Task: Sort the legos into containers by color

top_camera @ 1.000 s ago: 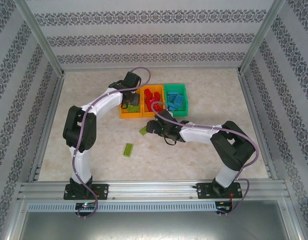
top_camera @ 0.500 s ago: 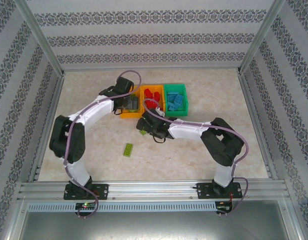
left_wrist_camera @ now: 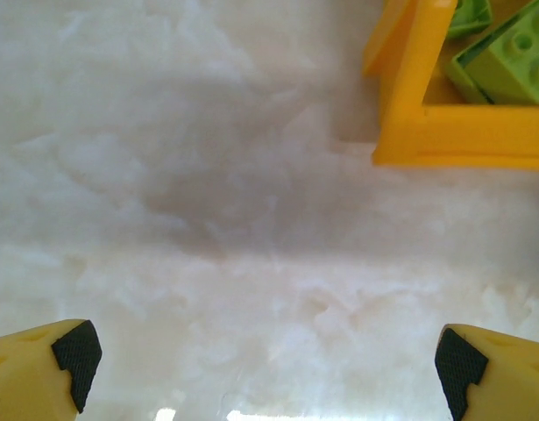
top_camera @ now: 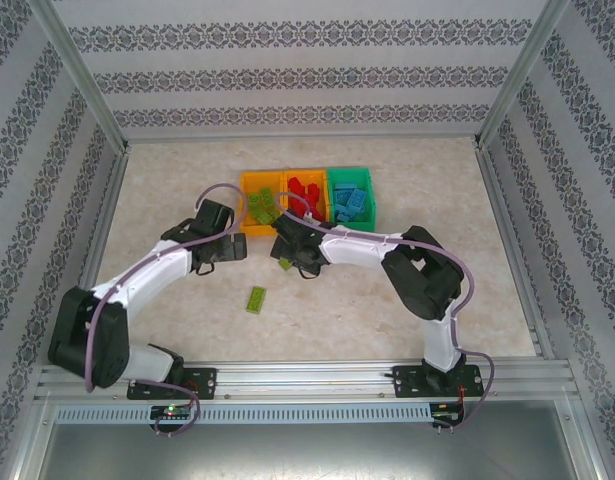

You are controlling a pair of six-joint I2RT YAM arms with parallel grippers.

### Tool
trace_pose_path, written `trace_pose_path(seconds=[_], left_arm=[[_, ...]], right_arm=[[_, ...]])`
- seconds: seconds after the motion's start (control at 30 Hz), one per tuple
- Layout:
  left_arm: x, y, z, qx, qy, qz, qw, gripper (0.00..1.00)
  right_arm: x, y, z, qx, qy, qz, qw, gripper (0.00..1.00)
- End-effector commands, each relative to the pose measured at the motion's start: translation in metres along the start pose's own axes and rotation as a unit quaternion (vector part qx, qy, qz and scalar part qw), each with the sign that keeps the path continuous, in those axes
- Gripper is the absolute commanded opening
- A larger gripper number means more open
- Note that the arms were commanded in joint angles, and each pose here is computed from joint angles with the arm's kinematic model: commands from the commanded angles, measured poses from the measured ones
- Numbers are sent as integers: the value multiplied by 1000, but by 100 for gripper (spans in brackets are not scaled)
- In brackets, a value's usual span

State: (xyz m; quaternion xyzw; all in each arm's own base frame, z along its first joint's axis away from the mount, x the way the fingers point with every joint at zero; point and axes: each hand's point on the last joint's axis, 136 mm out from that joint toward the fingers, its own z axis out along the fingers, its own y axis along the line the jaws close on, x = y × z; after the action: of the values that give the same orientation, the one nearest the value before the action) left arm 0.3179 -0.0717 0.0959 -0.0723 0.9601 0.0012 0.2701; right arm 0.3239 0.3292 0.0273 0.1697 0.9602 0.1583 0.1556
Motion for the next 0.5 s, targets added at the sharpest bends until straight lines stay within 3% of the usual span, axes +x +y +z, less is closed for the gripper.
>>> trace_pose_path(seconds=[0.0,0.2,0.47], left_arm=[[-1,5,-15,13,-27,-19,999,100],[15,3,-28,45,-26,-14,999,100],[46,-4,-33,94,-7,-2,996,98]], right_arm=[[0,-13,11,47,12,-11,999,81],[10,-30,31,96,81,-58,990,71],[4,-51,29,144,101,-120,977,43]])
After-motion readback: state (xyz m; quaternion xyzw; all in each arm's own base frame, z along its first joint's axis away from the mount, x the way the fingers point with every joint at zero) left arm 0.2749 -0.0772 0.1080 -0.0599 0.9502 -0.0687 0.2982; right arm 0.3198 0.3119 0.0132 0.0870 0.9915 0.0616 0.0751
